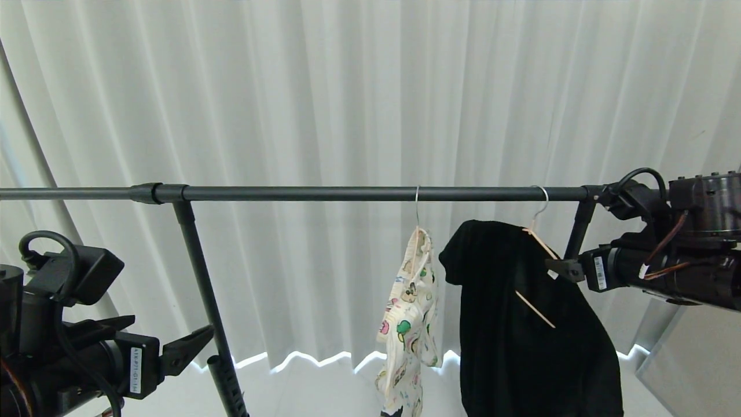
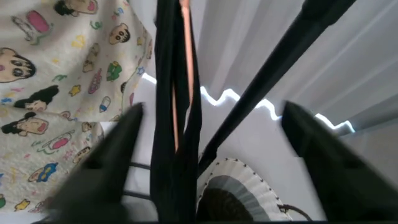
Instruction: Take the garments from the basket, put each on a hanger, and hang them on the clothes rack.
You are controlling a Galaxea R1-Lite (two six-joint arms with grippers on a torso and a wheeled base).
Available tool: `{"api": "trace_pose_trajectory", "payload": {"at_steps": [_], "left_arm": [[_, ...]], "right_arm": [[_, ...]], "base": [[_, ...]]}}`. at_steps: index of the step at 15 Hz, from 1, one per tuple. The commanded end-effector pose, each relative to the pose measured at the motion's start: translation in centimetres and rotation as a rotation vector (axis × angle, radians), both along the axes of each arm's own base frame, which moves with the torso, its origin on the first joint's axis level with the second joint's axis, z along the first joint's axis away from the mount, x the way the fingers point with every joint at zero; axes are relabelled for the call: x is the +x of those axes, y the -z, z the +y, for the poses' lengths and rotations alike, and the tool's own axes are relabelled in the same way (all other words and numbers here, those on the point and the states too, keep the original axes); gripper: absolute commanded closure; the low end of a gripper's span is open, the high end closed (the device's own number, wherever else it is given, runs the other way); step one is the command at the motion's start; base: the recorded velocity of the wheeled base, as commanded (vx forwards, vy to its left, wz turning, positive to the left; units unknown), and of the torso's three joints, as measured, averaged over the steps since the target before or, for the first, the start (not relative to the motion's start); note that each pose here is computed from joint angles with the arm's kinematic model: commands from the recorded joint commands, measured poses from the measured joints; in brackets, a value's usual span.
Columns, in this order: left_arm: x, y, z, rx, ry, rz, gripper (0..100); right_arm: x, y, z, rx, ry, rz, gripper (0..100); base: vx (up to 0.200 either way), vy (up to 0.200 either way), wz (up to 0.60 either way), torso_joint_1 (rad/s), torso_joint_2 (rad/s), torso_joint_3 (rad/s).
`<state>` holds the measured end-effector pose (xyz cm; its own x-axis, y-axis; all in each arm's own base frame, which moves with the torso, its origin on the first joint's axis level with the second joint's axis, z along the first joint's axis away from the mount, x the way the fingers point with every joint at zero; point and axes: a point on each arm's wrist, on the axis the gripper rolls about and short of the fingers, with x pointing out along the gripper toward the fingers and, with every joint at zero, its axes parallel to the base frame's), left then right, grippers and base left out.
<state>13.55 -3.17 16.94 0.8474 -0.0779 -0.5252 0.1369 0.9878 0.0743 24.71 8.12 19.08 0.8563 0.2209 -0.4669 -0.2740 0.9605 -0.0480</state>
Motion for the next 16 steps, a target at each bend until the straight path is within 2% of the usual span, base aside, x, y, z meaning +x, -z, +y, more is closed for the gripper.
{"api": "trace_pose_trajectory", "payload": {"at_steps": [1, 3, 6, 9, 12, 15, 16], "left_arm": [[0.1, -0.1, 0.0, -0.003, 0.0, -0.015, 0], [0.2, 0.0, 0.1, -0.008, -0.008, -0.035, 0], [0.2, 0.1, 0.2, -0.008, -0.026, -0.058, 0], [0.6, -0.2, 0.2, 0.001, -0.054, -0.092, 0], [0.5, -0.3, 0.3, 0.008, -0.072, -0.103, 0], [0.5, -0.3, 0.3, 0.019, -0.092, -0.106, 0], [0.5, -0.4, 0.3, 0.022, -0.095, -0.108, 0]], "right_arm": [[-1.6, -1.8, -0.5, 0.018, -0.001, -0.059, 0], [-3.4, -2.6, -1.1, 0.011, 0.0, -0.055, 0], [-5.8, -3.3, -2.2, -0.04, 0.052, -0.014, 0], [-7.4, -3.6, -4.0, -0.18, 0.133, -0.007, 0], [-7.8, -3.1, -4.4, -0.253, 0.158, -0.008, 0], [-8.0, -3.2, -4.6, -0.262, 0.175, -0.014, 0], [-7.9, -3.3, -4.7, -0.26, 0.182, -0.019, 0]], "base": [[0.0, 0.0, 0.0, 0.0, 0.0, 0.0], [0.0, 0.0, 0.0, 0.0, 0.0, 0.0], [0.0, 0.0, 0.0, 0.0, 0.0, 0.0], [0.0, 0.0, 0.0, 0.0, 0.0, 0.0], [0.0, 0.0, 0.0, 0.0, 0.0, 0.0], [0.0, 0.0, 0.0, 0.0, 0.0, 0.0], [-0.2, 0.0, 0.0, -0.002, 0.0, -0.002]]}}
